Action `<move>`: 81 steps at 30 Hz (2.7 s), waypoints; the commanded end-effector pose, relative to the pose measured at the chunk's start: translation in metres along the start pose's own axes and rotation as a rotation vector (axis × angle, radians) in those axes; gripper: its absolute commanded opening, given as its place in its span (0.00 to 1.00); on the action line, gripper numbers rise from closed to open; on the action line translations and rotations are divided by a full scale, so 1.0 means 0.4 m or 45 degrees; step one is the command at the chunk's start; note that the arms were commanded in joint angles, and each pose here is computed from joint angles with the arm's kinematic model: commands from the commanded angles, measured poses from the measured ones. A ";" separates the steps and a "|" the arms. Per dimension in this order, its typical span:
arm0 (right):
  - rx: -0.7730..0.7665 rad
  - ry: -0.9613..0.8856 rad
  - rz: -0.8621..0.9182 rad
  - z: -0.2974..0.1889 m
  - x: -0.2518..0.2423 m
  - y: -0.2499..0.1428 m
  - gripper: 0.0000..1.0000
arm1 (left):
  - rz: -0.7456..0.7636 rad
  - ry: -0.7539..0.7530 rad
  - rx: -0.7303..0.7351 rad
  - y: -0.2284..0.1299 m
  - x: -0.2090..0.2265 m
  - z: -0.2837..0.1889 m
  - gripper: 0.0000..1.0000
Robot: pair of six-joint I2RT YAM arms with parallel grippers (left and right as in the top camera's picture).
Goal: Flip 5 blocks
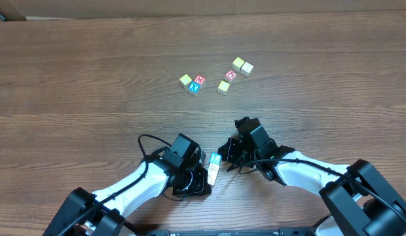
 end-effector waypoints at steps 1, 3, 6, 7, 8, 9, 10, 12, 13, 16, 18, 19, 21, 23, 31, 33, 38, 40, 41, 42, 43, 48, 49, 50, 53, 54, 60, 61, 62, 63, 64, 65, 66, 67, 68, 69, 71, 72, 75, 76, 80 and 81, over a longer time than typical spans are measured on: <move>0.052 0.024 -0.017 0.003 0.017 -0.018 0.04 | -0.025 0.006 -0.023 0.013 0.000 0.002 0.04; 0.052 0.024 -0.016 0.003 0.017 -0.017 0.04 | -0.024 0.004 -0.025 0.014 -0.001 0.002 0.04; 0.052 0.024 -0.016 0.003 0.017 -0.017 0.04 | -0.028 0.001 -0.033 0.018 -0.003 0.002 0.04; 0.052 0.024 -0.016 0.003 0.017 -0.017 0.04 | -0.030 0.001 -0.035 0.018 -0.003 0.002 0.04; 0.052 0.024 -0.016 0.003 0.017 -0.017 0.04 | -0.036 0.000 -0.036 0.019 -0.003 0.002 0.04; 0.052 0.024 -0.016 0.003 0.017 -0.017 0.04 | -0.037 -0.001 -0.037 0.019 -0.003 0.002 0.04; 0.052 0.024 -0.017 0.003 0.017 -0.017 0.04 | -0.041 0.000 -0.036 0.019 -0.003 0.002 0.04; 0.052 0.024 -0.016 0.003 0.017 -0.017 0.04 | -0.049 0.000 -0.037 0.019 -0.003 0.002 0.05; 0.052 0.024 -0.016 0.003 0.017 -0.017 0.04 | -0.049 -0.001 -0.038 0.020 -0.004 0.002 0.04; 0.052 0.024 -0.016 0.003 0.017 -0.017 0.04 | -0.055 -0.004 -0.043 0.022 -0.005 0.002 0.04; 0.052 0.024 -0.017 0.003 0.017 -0.018 0.04 | -0.064 -0.004 -0.045 0.023 -0.005 0.002 0.04; 0.053 0.024 -0.017 0.003 0.017 -0.017 0.04 | -0.067 -0.005 -0.048 0.024 -0.005 0.002 0.04; 0.052 0.024 -0.017 0.003 0.017 -0.018 0.04 | -0.074 -0.007 -0.052 0.026 -0.006 0.002 0.04; 0.052 0.025 -0.017 0.003 0.017 -0.018 0.04 | -0.076 -0.012 -0.061 0.030 -0.008 0.001 0.04; 0.052 0.024 -0.017 0.003 0.017 -0.018 0.04 | -0.103 -0.009 -0.074 0.036 -0.008 0.001 0.04; 0.052 0.024 -0.017 0.003 0.017 -0.018 0.04 | -0.107 -0.010 -0.077 0.037 -0.008 0.001 0.04; 0.052 0.024 -0.016 0.003 0.017 -0.017 0.04 | -0.120 -0.012 -0.076 0.037 -0.009 0.001 0.04; 0.052 0.024 -0.017 0.003 0.017 -0.017 0.04 | -0.121 -0.013 -0.077 0.037 -0.009 0.001 0.04; 0.051 0.023 -0.016 0.003 0.017 -0.017 0.04 | -0.120 -0.012 -0.076 0.037 -0.009 0.001 0.05; 0.051 0.023 -0.016 0.003 0.017 -0.017 0.04 | -0.120 -0.012 -0.076 0.037 -0.009 0.001 0.05; 0.051 0.023 -0.016 0.003 0.017 -0.017 0.04 | -0.121 -0.012 -0.076 0.036 -0.008 0.001 0.05; 0.051 0.023 -0.016 0.003 0.017 -0.017 0.04 | -0.119 -0.024 -0.070 0.035 -0.012 0.001 0.04; 0.051 0.023 -0.016 0.003 0.017 -0.017 0.04 | -0.119 -0.023 -0.070 0.035 -0.012 0.001 0.04; 0.051 0.023 -0.016 0.003 0.017 -0.017 0.04 | -0.118 -0.024 -0.070 0.035 -0.012 0.001 0.04; 0.051 0.023 -0.016 0.003 0.017 -0.017 0.04 | -0.109 -0.023 -0.065 0.032 -0.016 0.004 0.05; 0.051 0.023 -0.016 0.003 0.017 -0.017 0.04 | -0.105 -0.022 -0.063 0.031 -0.017 0.005 0.04; 0.051 0.023 -0.016 0.003 0.017 -0.017 0.04 | -0.097 -0.020 -0.058 0.028 -0.020 0.007 0.04; 0.052 0.023 -0.016 0.003 0.016 -0.017 0.04 | -0.097 -0.019 -0.058 0.028 -0.020 0.007 0.04; 0.052 0.022 -0.015 0.003 0.016 -0.017 0.04 | -0.098 -0.014 -0.060 0.028 -0.018 0.007 0.04; 0.053 0.020 -0.014 0.003 0.015 -0.018 0.04 | -0.098 -0.011 -0.062 0.029 -0.017 0.007 0.04; 0.053 0.019 -0.014 0.003 0.015 -0.018 0.04 | -0.098 -0.011 -0.062 0.029 -0.017 0.007 0.04; 0.053 0.019 -0.014 0.003 0.015 -0.018 0.04 | -0.098 -0.011 -0.062 0.029 -0.017 0.007 0.04; 0.052 0.018 -0.014 0.003 0.014 -0.018 0.04 | -0.098 -0.011 -0.062 0.029 -0.017 0.007 0.05; 0.049 0.015 -0.007 0.003 0.013 -0.017 0.04 | -0.098 -0.010 -0.062 0.029 -0.017 0.007 0.04; 0.041 0.008 0.003 0.003 0.011 -0.015 0.04 | -0.099 -0.010 -0.061 0.028 -0.017 0.007 0.04; 0.038 0.003 0.009 0.003 0.009 -0.014 0.04 | -0.099 -0.010 -0.061 0.028 -0.017 0.007 0.05; 0.020 -0.008 0.035 0.003 0.006 -0.010 0.04 | -0.099 -0.010 -0.061 0.028 -0.017 0.007 0.04; 0.010 -0.012 0.044 0.003 0.004 -0.006 0.04 | -0.098 -0.010 -0.061 0.028 -0.017 0.007 0.04; -0.028 -0.025 0.078 0.002 0.000 0.006 0.04 | -0.103 -0.002 -0.057 0.026 -0.014 0.007 0.04; -0.038 -0.025 0.090 0.001 -0.001 0.011 0.04 | -0.104 -0.001 -0.056 0.025 -0.014 0.007 0.04; -0.077 -0.025 0.139 -0.006 -0.009 0.039 0.04 | -0.108 0.004 -0.051 0.023 -0.012 0.007 0.05; -0.084 -0.025 0.154 -0.009 -0.011 0.046 0.04 | -0.107 0.004 -0.051 0.023 -0.012 0.007 0.04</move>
Point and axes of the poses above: each gripper's point midway between its finger pads, its own z axis out along the fingers, its own x axis along the line the jaws close on, y = z × x, the point moved 3 cm from there along -z, back along the fingers, and after that the axes turned 15 degrees about z, right-handed, at the moved point
